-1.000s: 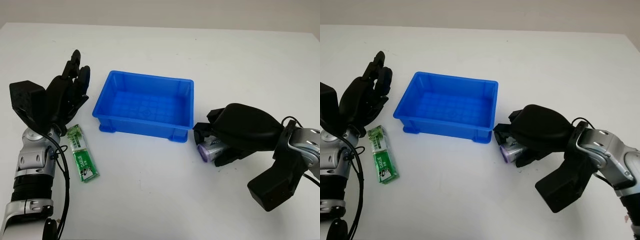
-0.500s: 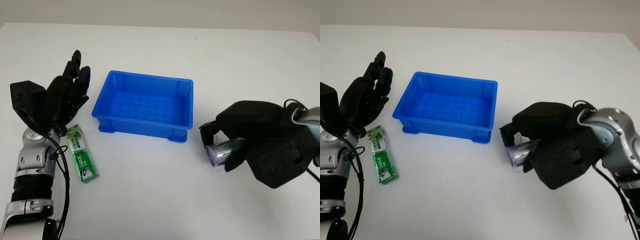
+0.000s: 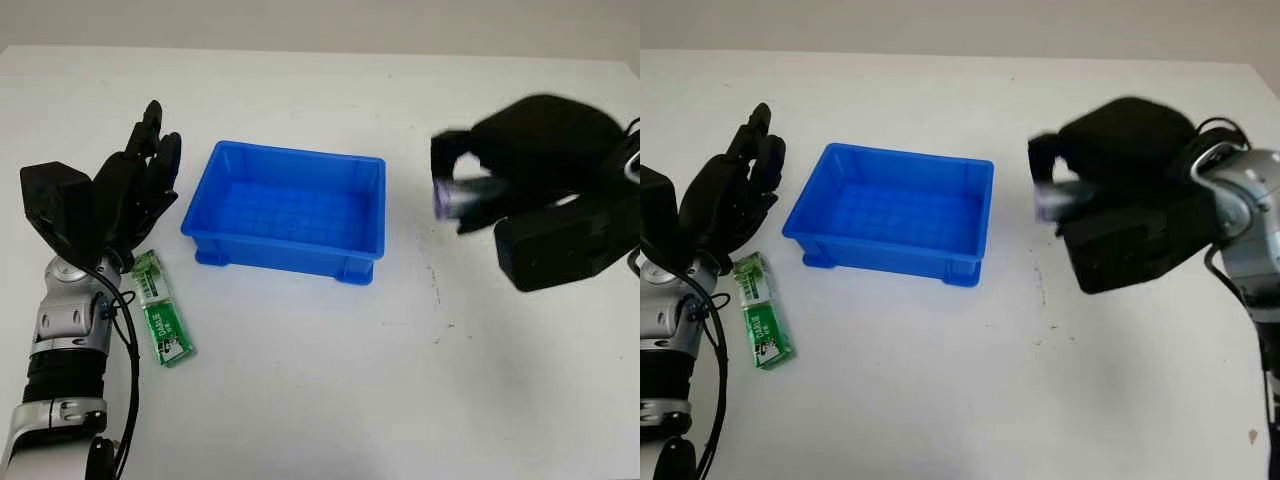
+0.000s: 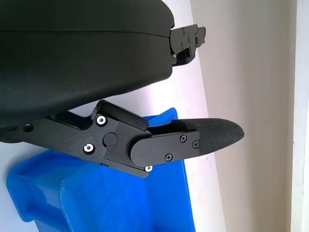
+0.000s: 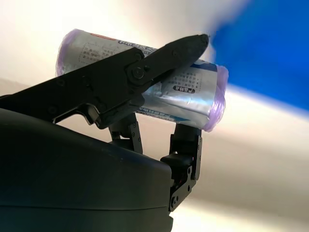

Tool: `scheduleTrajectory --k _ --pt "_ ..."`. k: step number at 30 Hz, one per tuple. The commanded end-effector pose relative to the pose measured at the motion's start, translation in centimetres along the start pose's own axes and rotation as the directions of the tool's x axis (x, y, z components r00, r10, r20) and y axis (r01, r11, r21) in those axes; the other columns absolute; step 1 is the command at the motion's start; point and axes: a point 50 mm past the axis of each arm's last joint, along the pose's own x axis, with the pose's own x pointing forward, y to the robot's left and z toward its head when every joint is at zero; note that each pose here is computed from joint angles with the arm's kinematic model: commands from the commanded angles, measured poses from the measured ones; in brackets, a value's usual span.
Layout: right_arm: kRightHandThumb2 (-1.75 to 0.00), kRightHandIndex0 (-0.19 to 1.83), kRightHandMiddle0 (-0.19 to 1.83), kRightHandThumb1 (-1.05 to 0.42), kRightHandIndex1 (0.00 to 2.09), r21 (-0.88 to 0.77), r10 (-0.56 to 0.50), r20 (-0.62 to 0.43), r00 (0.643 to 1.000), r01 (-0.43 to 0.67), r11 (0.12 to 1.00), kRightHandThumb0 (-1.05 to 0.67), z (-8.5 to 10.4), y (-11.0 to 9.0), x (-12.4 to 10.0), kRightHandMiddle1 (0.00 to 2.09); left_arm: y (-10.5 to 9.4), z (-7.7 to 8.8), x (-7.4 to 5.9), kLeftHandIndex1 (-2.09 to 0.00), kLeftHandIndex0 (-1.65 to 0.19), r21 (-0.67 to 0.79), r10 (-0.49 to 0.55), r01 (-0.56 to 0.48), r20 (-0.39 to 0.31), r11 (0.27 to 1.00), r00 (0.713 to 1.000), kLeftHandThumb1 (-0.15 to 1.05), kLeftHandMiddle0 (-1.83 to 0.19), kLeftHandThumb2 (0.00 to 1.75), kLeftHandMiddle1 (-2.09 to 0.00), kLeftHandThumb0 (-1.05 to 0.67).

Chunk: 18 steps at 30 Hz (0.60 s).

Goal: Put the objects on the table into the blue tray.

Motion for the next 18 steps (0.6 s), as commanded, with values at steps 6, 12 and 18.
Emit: scheduleTrajectory --k 6,12,18 --pt "-0.06 1.22 0.98 -0.99 2.09 0.225 -0.316 0.148 0.937 0.279 0.934 -0.35 3.2 1.8 2.5 2.09 -0.5 -0.3 -0.1 0.00 0.19 0.001 0.003 -0.003 -0.012 1.000 1.000 1.05 0.19 0.55 0.00 -0.79" --pt "-0.17 1.37 1.13 -1.05 2.09 0.287 -0.378 0.209 0.902 0.313 0.905 -0.41 4.4 4.4 5.1 2.09 -0.5 -0.5 -0.4 0.00 0.19 0.004 0.015 -0.015 -0.028 1.000 0.999 1.05 0.19 0.54 0.00 -0.80" --pt "-0.16 1.26 0.97 -1.05 2.09 0.312 -0.281 0.237 0.930 0.201 0.929 -0.45 4.8 7.2 7.3 2.09 -0.6 -0.5 -0.6 0.00 0.19 0.035 0.030 -0.029 -0.033 0.999 0.999 1.05 0.19 0.55 0.00 -0.80"
